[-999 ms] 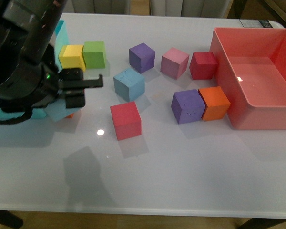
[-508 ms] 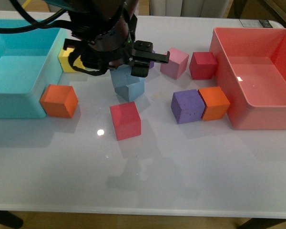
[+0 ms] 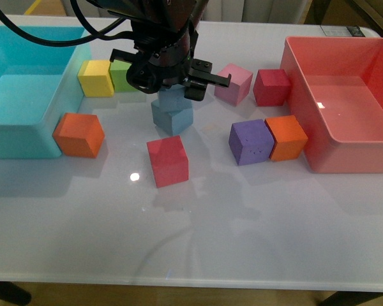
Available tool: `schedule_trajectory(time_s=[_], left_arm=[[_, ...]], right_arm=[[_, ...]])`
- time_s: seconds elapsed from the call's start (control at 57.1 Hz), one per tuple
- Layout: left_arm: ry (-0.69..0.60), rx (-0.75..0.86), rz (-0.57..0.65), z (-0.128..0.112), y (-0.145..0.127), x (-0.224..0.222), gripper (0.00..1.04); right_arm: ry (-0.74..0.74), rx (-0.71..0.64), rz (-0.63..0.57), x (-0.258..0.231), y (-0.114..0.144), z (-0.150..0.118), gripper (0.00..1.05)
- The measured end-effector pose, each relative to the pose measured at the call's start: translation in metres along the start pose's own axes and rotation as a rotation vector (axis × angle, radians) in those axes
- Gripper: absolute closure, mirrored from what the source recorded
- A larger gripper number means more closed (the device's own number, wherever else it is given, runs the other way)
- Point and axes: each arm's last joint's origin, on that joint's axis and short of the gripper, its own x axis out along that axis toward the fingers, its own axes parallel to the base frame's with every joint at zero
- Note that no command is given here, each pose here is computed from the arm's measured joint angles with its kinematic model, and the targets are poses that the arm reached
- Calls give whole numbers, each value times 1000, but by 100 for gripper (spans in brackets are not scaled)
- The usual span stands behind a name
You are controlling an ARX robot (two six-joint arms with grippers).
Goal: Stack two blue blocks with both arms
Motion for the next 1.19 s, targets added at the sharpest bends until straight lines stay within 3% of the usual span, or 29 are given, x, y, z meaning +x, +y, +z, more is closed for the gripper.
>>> schedule_trajectory(time_s=[0.298,0.351,0.473,0.631,0.929,1.192], left_arm=[[18,-25,-16,-1,10,10,62],[21,-22,-26,-2,7,11,57],[26,-15,-40,-3,2,10,30],[26,-18,-43,-3,1,10,7],[18,-56,-57,-12,7,9,9],[-78,-132,-102,-11,28,-33,9]], right_arm=[[0,0,0,0,0,0,9],[0,0,0,0,0,0,9],[0,0,0,0,0,0,9],[0,0,0,0,0,0,9],[0,0,0,0,0,0,9],[0,0,0,0,0,0,9]])
